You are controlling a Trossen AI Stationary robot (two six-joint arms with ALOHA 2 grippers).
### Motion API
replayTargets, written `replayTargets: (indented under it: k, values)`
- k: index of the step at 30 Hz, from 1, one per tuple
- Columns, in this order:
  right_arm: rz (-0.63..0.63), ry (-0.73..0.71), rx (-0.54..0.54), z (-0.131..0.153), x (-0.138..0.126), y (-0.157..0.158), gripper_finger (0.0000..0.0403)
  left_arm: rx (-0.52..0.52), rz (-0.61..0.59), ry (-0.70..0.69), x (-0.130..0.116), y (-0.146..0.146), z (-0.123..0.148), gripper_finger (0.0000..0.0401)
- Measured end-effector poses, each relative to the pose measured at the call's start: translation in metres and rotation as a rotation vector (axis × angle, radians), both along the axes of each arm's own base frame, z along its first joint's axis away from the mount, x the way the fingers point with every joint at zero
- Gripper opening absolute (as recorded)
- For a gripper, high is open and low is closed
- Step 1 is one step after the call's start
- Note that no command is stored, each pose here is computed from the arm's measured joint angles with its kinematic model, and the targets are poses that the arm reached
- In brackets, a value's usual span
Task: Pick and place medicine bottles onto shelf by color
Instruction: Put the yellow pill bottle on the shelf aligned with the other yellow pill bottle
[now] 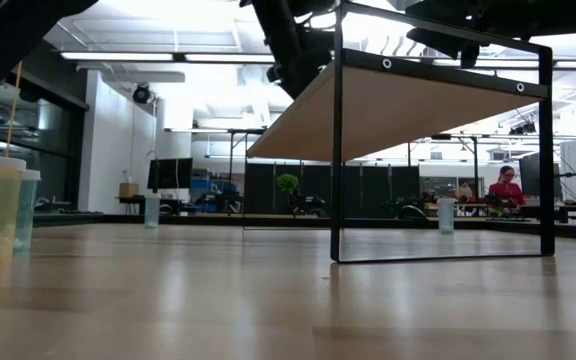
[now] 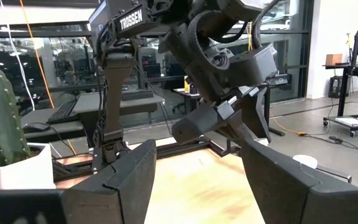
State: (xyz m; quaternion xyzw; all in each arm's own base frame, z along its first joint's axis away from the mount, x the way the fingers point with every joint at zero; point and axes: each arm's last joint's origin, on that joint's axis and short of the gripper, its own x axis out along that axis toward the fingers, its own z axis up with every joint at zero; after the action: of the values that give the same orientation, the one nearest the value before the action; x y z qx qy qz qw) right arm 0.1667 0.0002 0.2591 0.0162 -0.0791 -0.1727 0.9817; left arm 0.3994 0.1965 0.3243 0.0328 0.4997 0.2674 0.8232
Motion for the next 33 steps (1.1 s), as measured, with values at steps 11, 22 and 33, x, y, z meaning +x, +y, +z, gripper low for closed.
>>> replayTargets:
  k: [11,22,33]
  values:
    - [0.000,0.000,0.000,0.0000,0.0000,0.0000,0.0229,-0.034,-0.027,-0.002,-0.0018,0.0073,-0.0033,0.0115]
    - [0.000,0.000,0.000,0.0000,0.0000,0.0000,0.0229,-0.034,-0.021,-0.002,-0.0031,0.0099,-0.0033,0.0115]
    - [0.000,0.000,0.000,0.0000,0.0000,0.0000,0.0229,-0.034,-0.021,-0.002,-0.0031,0.0099,-0.0033,0.0132]
